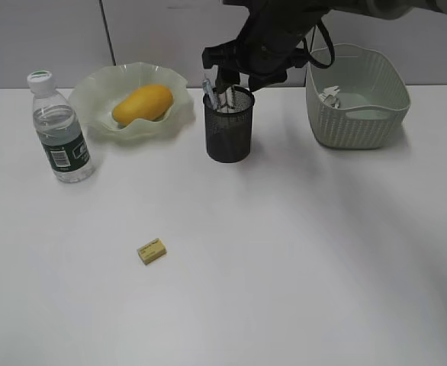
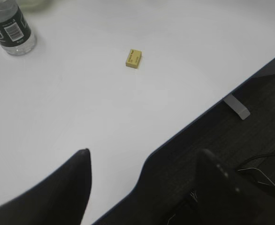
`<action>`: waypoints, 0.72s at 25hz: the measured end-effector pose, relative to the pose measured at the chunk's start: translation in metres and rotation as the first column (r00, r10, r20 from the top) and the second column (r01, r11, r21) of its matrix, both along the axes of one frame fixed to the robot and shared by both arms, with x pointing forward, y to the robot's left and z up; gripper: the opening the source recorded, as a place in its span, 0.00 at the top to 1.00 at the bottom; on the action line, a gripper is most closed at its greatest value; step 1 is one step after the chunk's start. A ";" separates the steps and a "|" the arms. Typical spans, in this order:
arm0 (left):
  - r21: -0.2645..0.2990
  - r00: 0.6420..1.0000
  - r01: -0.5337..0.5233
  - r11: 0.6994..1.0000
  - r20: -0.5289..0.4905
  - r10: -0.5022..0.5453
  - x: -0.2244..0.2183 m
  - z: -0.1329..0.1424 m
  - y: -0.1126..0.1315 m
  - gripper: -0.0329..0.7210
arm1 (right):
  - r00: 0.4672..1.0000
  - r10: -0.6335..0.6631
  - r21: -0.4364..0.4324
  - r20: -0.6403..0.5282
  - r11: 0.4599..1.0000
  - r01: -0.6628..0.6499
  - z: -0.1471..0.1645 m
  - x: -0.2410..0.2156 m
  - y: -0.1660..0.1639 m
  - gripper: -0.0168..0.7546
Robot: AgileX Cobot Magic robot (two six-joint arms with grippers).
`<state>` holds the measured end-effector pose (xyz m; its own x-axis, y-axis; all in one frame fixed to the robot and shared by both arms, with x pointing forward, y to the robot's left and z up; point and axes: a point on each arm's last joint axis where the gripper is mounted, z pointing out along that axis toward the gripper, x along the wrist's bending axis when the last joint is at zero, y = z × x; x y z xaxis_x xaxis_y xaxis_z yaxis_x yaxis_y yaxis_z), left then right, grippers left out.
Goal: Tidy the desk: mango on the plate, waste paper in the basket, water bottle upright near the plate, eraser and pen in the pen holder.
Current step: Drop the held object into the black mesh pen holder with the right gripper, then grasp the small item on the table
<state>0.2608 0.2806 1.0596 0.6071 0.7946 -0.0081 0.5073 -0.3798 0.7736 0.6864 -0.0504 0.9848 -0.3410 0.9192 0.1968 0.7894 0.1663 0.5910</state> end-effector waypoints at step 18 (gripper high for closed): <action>0.000 1.000 0.000 1.000 0.000 0.000 0.000 0.000 0.000 0.27 | 0.986 0.050 -0.328 -0.160 0.939 -0.101 0.070 -0.046 -0.041 0.36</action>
<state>0.2608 0.2806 1.0596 0.6071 0.7946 -0.0081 0.5073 -0.3798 0.7736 0.6402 -0.0918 1.0546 -0.4029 0.9131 -0.0632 0.8405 0.3964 0.3694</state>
